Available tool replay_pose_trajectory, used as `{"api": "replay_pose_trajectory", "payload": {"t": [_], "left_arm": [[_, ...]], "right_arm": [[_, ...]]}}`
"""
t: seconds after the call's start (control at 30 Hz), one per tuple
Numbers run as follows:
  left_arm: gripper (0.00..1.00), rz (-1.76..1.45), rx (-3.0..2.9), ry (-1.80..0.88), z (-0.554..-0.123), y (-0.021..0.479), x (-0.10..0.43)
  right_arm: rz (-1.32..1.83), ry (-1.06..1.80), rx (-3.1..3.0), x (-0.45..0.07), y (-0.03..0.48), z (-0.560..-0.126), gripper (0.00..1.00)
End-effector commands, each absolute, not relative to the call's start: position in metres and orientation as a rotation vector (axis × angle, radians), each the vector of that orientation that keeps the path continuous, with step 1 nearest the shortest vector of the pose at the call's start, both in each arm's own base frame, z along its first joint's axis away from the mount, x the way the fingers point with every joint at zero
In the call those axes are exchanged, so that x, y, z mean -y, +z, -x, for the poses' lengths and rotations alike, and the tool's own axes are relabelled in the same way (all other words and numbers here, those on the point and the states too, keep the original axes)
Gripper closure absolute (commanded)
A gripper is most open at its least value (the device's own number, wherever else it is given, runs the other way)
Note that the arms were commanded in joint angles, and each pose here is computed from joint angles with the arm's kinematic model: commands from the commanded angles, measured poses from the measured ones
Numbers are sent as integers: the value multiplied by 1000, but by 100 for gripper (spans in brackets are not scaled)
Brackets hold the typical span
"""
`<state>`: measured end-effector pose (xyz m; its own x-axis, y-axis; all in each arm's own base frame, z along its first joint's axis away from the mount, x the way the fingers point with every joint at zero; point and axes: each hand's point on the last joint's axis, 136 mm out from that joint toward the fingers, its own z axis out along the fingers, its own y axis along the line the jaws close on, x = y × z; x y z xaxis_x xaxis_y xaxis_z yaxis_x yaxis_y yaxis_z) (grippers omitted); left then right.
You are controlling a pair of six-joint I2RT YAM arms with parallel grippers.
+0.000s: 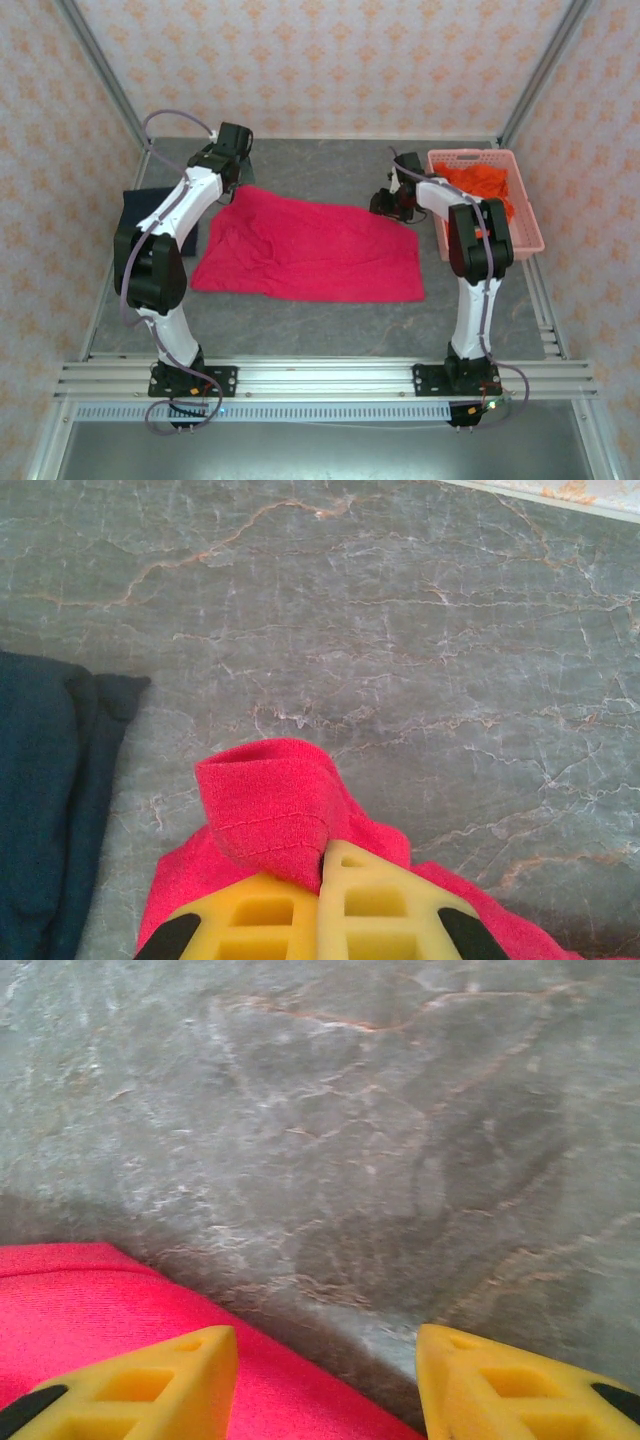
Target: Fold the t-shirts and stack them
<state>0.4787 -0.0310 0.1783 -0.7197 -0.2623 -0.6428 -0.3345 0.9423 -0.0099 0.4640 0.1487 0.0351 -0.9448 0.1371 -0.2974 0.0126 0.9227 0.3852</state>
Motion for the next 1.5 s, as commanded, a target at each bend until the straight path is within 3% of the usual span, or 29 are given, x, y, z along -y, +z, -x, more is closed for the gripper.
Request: {"api": "replay_pose_trajectory", "payload": {"t": [0.0, 0.33, 0.73, 1.07, 1.47], "left_arm": [[100, 444, -2461, 154, -472, 165, 32], [100, 439, -2485, 153, -475, 158, 35], [100, 462, -2466, 168, -468, 165, 31], [100, 543, -2462, 219, -416, 173, 16], [100, 658, -2548, 229, -321, 145, 2]], "right_arm": [[80, 635, -2792, -175, 34, -459, 48], [206, 788, -2783, -201, 32, -453, 50], [189, 697, -2707, -193, 53, -464, 100], [245, 640, -2569, -193, 83, -446, 100], [273, 571, -2582, -188, 83, -378, 100]]}}
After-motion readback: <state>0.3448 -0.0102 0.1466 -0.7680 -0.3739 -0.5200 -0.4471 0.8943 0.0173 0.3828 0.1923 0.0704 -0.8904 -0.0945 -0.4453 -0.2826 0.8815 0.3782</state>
